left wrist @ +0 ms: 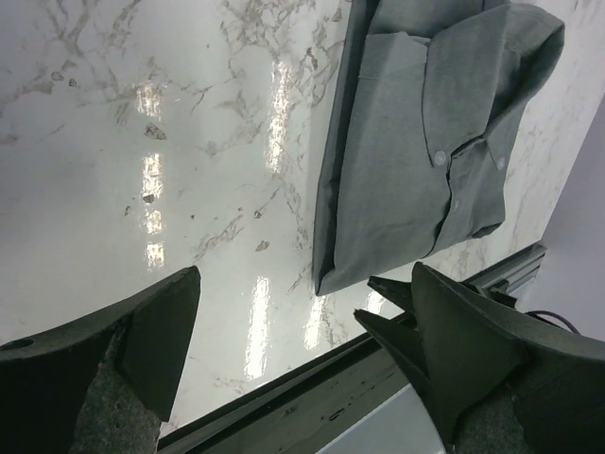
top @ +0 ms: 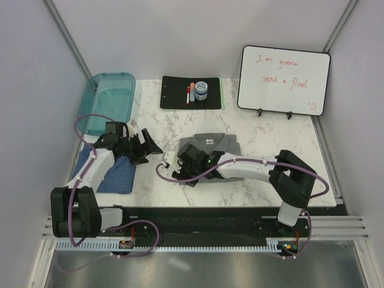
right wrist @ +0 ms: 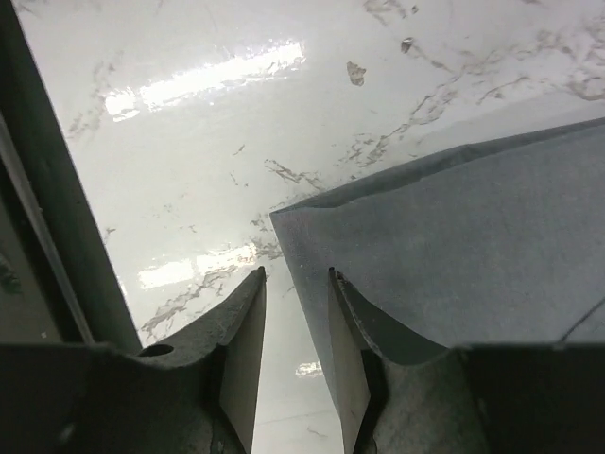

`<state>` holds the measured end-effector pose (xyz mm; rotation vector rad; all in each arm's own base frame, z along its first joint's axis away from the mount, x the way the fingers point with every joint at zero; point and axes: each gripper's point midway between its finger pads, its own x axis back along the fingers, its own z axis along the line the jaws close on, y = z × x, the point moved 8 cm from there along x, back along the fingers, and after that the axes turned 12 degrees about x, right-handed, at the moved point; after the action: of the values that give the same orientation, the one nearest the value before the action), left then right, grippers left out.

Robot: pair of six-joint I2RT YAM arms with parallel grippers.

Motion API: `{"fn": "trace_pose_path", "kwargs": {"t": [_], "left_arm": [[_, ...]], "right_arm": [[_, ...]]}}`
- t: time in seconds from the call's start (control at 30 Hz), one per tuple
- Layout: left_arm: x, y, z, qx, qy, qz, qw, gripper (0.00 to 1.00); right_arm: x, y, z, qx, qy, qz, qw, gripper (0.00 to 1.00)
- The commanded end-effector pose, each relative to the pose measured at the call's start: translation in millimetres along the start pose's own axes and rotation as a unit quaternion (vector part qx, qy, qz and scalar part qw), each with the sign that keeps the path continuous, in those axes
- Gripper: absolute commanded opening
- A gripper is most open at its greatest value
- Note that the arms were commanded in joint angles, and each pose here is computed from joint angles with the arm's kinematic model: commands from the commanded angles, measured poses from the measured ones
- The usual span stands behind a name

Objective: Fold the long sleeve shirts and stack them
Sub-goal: Fold the shirt, then neatly place the folded shirt to the corner

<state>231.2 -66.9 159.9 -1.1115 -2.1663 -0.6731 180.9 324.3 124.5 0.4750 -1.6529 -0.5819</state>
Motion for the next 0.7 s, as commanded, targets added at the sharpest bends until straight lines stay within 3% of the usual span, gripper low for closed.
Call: {"fn": "trace_pose_path", "kwargs": {"t": [0.0,0.33,0.43,0.53,0.67], "left_arm": [[-5.2,1.8,5.5,0.025,0.027,-0.007,0.999,0.99],[-15.8,-1.7,6.6,0.031,0.037,0.009,0.999,0.99],[-22.6,-7.6,8.4,0.036,0.034,0.030,0.998,0.99],[-33.6,-15.8,7.2,0.030,0.017,0.060,0.998,0.98],[-49.0,-21.7,-6.7,0.041,-0.086,0.104,0.990,0.96]], "right_arm": [[-19.2,13.6,-12.2,0.036,-0.069,-0.007,0.997,0.41],[-51.1,-1.8,0.6,0.046,-0.041,0.025,0.998,0.42],[-52.8,-9.9,0.9,0.045,-0.044,0.029,0.998,0.29],[-30.1,5.3,0.0,0.048,-0.049,-0.008,0.998,0.02],[-10.6,17.4,-10.0,0.040,-0.053,-0.028,0.997,0.00]]}}
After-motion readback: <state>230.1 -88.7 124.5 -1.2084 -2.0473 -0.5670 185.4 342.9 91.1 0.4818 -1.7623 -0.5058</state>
